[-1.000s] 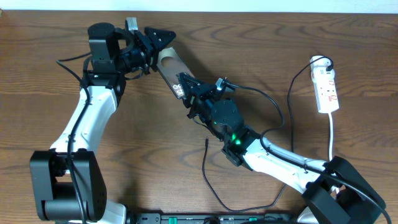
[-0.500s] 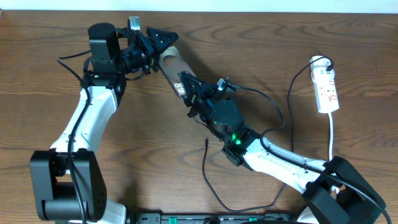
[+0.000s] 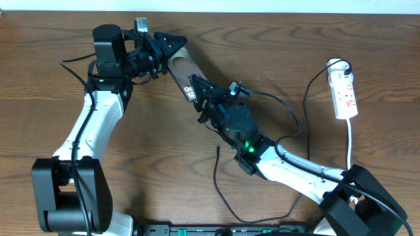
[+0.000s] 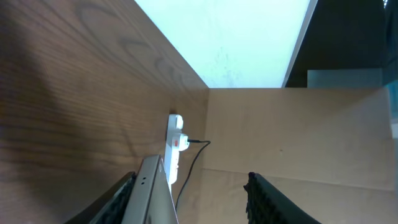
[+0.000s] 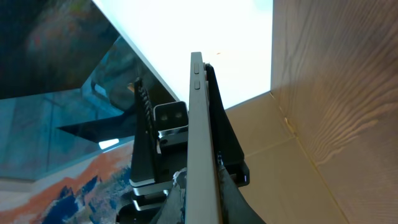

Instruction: Plug charger to phone and switch on socket

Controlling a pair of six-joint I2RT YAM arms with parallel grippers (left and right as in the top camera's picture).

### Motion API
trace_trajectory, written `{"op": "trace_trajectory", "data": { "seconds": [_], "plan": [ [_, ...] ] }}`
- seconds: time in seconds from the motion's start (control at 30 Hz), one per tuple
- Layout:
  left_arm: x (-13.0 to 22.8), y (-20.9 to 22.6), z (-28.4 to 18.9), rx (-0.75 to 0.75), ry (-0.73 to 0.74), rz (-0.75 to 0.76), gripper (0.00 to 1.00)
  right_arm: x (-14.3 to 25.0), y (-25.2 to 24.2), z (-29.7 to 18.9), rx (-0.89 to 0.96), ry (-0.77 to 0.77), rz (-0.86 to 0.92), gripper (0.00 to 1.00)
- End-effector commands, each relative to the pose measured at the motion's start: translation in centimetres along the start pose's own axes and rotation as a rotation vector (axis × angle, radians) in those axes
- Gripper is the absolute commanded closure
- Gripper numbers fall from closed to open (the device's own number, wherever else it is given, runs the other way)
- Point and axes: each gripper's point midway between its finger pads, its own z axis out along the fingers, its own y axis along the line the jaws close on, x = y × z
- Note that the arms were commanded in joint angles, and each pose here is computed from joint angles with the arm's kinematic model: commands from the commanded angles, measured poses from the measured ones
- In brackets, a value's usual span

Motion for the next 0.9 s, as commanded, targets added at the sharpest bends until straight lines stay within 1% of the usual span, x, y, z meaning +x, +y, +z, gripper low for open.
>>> {"op": "trace_trajectory", "data": {
  "seconds": [0.0, 0.17, 0.2, 0.27, 0.3, 0.7, 0.77, 0.83, 0.87],
  "plan": [
    [0.7, -0.84, -0.15, 0.026, 0.03, 0.049, 0.54, 0.48, 1.96, 0.04, -0.049, 0.0, 0.017, 0.99],
    [0.71, -0.84, -0.15, 0.026, 0.03, 0.052, 0.54, 0.47, 1.97, 0.04, -0.049, 0.0, 0.017, 0.99],
    [0.71, -0.84, -0.15, 0.026, 0.03, 0.053, 0.56, 0.48, 1.98, 0.04, -0.05, 0.0, 0.017, 0.99],
    [0.71, -0.84, -0.15, 0.026, 0.03, 0.057, 0.67, 0.48, 1.99, 0.04, -0.05, 0.0, 0.017, 0.99],
    [0.71, -0.84, -0.15, 0.026, 0.03, 0.06, 0.7, 0.48, 2.0, 0.04, -0.05, 0.0, 0.017, 0.99],
    [0.7, -0.84, -0.15, 0.026, 0.03, 0.077, 0.71, 0.63, 2.2, 0.02, -0.059, 0.006, 0.019, 0.99],
    [0.71, -0.84, -0.15, 0.026, 0.03, 0.08, 0.73, 0.63, 2.2, 0.02, -0.059, 0.006, 0.019, 0.99],
    [0.71, -0.84, -0.15, 0.026, 0.03, 0.082, 0.78, 0.63, 2.2, 0.02, -0.059, 0.006, 0.019, 0.99],
    [0.71, -0.84, -0.15, 0.026, 0.03, 0.082, 0.78, 0.63, 2.19, 0.02, -0.058, 0.005, 0.019, 0.99]
  ]
}}
